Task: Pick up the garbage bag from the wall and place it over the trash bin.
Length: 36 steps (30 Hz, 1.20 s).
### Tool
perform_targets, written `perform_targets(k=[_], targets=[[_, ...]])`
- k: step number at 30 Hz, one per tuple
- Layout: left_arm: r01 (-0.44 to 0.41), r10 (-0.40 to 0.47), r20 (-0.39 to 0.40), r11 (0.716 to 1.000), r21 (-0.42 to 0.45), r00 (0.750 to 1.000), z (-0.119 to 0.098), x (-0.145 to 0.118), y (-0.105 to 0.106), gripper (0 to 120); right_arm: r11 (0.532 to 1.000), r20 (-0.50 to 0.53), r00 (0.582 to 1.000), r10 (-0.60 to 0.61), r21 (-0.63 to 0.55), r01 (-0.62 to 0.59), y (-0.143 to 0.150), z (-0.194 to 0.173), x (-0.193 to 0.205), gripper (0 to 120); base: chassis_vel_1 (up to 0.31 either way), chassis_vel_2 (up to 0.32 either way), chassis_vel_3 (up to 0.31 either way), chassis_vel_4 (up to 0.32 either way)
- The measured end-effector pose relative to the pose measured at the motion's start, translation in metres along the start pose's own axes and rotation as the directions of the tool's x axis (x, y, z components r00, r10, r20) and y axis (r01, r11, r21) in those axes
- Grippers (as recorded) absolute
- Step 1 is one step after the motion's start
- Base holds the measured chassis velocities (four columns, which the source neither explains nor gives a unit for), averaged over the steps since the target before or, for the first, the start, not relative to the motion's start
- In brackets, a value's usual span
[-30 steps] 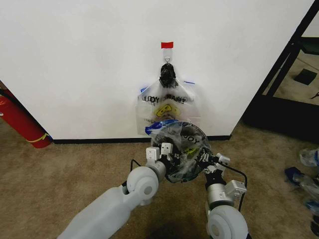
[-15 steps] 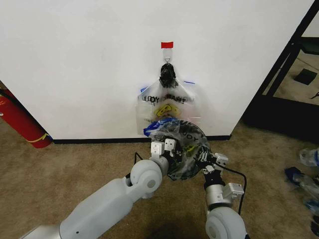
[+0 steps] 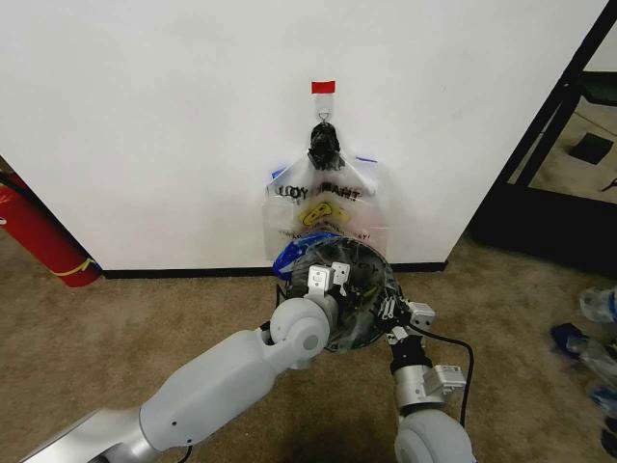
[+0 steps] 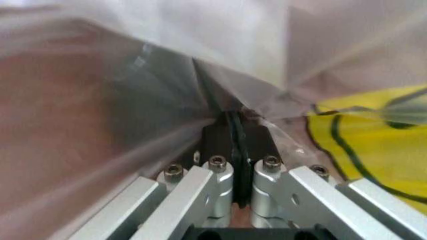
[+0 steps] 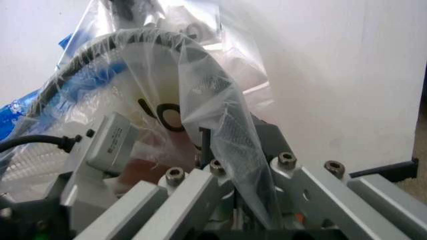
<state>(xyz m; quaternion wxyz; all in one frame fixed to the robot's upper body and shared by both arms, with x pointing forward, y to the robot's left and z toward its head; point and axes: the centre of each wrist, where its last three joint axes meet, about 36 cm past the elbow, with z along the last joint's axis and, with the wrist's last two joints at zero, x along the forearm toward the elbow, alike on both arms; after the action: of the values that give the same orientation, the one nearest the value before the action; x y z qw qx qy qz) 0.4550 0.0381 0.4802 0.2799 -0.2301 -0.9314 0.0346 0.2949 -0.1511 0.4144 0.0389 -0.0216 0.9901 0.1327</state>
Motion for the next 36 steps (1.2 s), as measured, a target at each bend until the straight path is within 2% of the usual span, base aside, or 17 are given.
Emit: perform_targets(k=[5,7,11,15,19,27,36], targets=[[0.009,-0.009,0.012,1.000,-0.009,1.000,0.001,0.008,0.005,0,1.000,-0.003,1.000,0.017,-0.001,-0.017,-0.005,0.001,-0.003,0,0.000,0.000,0.000,0.000],[-0.001,0.001,0.020,1.000,-0.007,1.000,0.001,0.019,0.007,0,0.999,-0.009,0.999,0.036,-0.006,-0.036,-0.007,0.000,-0.006,0,0.000,0.000,0.000,0.000],[-0.043,0.043,0.021,0.999,-0.004,0.999,0.000,0.046,0.010,0,0.998,-0.007,0.998,0.056,-0.003,-0.056,-0.012,0.000,-0.013,0,0.000,0.000,0.000,0.000],[-0.092,0.092,-0.002,0.996,0.021,0.996,-0.003,0.055,0.006,0,0.998,-0.008,0.998,0.055,0.003,-0.055,-0.013,0.001,-0.013,0,0.000,0.000,0.000,0.000],[-0.133,0.134,-0.033,0.990,0.038,0.990,-0.006,0.050,-0.006,0,0.999,-0.007,0.999,0.043,0.017,-0.043,-0.010,0.004,-0.009,0,0.000,0.000,0.000,0.000],[-0.141,0.143,-0.083,0.990,0.028,0.986,-0.003,0.029,-0.018,0,0.995,0.037,0.999,-0.016,0.097,0.012,-0.007,0.002,0.001,0,0.000,0.000,0.000,0.000],[-0.128,0.131,-0.087,0.991,0.043,0.988,-0.004,0.011,-0.024,0,0.997,0.024,0.999,-0.022,0.070,0.020,-0.001,0.006,0.005,0,0.000,0.000,0.000,0.000]])
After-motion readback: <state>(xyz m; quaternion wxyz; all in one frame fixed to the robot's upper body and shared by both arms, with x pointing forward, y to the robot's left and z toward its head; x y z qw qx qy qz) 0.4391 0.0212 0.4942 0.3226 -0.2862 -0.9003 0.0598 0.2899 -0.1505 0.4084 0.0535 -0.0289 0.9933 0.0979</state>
